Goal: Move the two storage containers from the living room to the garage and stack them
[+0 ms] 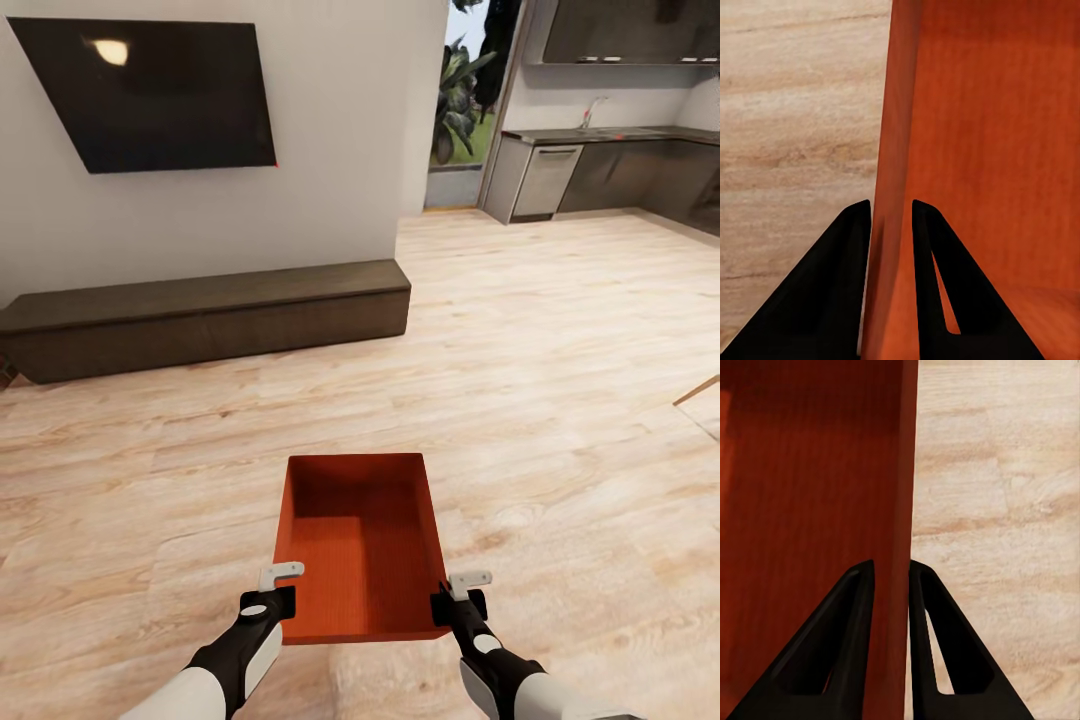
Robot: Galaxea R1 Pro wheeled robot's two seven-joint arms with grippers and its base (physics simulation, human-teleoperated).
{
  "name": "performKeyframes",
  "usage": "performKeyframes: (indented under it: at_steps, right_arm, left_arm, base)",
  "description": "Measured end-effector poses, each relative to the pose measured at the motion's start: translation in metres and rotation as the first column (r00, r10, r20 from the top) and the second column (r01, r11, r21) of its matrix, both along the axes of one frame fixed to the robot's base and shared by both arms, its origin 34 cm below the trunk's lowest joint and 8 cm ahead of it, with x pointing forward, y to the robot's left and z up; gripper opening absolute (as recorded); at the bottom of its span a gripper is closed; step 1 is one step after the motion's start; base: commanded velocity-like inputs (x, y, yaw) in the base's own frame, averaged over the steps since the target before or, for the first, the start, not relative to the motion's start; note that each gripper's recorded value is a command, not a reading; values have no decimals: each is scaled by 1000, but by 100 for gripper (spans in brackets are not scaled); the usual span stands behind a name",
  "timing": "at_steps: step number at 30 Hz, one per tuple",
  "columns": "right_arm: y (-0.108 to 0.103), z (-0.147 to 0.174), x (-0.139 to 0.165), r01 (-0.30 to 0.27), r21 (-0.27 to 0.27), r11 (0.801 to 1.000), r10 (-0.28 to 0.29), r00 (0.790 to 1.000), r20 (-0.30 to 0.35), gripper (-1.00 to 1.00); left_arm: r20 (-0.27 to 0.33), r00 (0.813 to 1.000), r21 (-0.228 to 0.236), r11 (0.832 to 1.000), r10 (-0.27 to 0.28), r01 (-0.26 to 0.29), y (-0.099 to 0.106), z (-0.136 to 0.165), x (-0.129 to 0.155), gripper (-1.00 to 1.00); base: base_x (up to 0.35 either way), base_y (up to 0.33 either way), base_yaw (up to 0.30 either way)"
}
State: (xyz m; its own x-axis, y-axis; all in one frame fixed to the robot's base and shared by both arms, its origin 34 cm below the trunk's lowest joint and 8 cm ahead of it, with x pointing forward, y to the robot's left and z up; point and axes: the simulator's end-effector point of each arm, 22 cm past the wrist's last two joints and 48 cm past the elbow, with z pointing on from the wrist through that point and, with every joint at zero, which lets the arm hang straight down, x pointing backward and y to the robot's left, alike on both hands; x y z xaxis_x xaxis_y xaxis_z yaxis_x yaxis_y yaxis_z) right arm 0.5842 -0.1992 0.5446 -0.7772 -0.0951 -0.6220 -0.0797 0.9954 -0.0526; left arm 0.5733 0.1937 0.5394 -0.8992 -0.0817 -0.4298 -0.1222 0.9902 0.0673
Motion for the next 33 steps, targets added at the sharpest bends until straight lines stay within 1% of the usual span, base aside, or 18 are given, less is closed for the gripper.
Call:
performKeyframes:
  at_steps: [29, 33]
  right_arm:
    - [1, 21, 16, 0, -1, 1000, 0, 999, 47, -100]
    - [0, 18, 18, 0, -1, 1000, 0, 999, 52, -100]
  left_arm:
    - [47, 999, -1, 1000, -1, 1, 1, 21, 16, -100]
    - [52, 999, -1, 1000, 0, 0, 0, 18, 18, -100]
  base:
    - [0, 0, 0]
    - [0, 0, 0]
